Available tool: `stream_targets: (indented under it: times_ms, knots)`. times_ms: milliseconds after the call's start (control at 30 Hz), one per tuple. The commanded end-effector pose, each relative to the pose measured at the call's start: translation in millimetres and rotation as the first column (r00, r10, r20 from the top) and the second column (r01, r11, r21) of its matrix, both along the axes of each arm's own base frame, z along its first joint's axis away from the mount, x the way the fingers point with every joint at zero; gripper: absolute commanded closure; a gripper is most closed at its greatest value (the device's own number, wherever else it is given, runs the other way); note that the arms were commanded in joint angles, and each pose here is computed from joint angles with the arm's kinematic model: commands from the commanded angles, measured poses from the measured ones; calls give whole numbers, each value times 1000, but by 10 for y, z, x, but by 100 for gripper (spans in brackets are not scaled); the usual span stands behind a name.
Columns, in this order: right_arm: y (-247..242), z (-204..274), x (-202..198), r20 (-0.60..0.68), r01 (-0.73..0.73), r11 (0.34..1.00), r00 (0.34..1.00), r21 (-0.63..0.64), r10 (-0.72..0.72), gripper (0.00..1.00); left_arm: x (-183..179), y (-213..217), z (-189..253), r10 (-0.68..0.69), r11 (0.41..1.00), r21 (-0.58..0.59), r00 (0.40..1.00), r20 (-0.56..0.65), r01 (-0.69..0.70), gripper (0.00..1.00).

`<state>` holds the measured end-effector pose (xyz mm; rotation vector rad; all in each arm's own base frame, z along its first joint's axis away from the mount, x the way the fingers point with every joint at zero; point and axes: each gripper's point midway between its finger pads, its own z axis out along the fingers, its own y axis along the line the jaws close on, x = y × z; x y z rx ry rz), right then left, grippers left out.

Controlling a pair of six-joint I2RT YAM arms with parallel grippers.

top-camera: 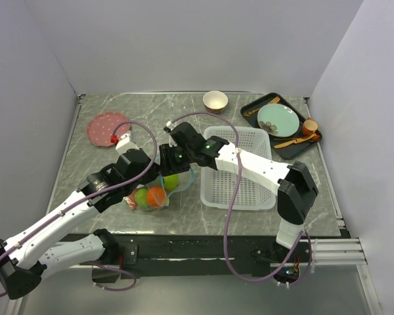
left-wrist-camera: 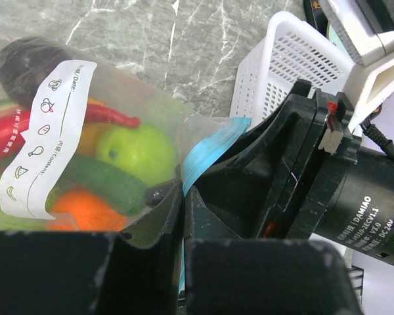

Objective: Place the food in the zip-top bag and seal the zipper
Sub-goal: Place the fake vegetable in the zipper food storage bag.

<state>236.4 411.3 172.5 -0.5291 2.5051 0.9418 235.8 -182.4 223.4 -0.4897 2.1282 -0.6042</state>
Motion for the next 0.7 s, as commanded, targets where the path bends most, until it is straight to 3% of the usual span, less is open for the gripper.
stream_targets:
  times_ms: [0, 200, 333, 467, 667]
  knots:
    - [-155, 204, 121, 104, 90, 996, 991, -10, -88, 44, 29, 68, 137, 41, 999, -22, 998, 38, -40, 91]
    - [-645, 343, 133, 195, 234, 971, 956, -47, -221, 39, 38, 40, 111, 35, 999, -23, 999, 33, -34, 92]
    - [-834, 458, -39, 177, 264, 964, 949, 16, -263, 39, 49, 18, 97, 31, 999, -23, 999, 28, -31, 92]
    - [-826, 322, -272, 93, 214, 975, 971, 59, -219, 39, 50, 12, 104, 32, 999, -30, 999, 30, -31, 92]
    - [-706, 15, -423, -62, 232, 968, 972, 92, -227, 50, 41, -13, 100, 21, 999, -39, 999, 27, -20, 92]
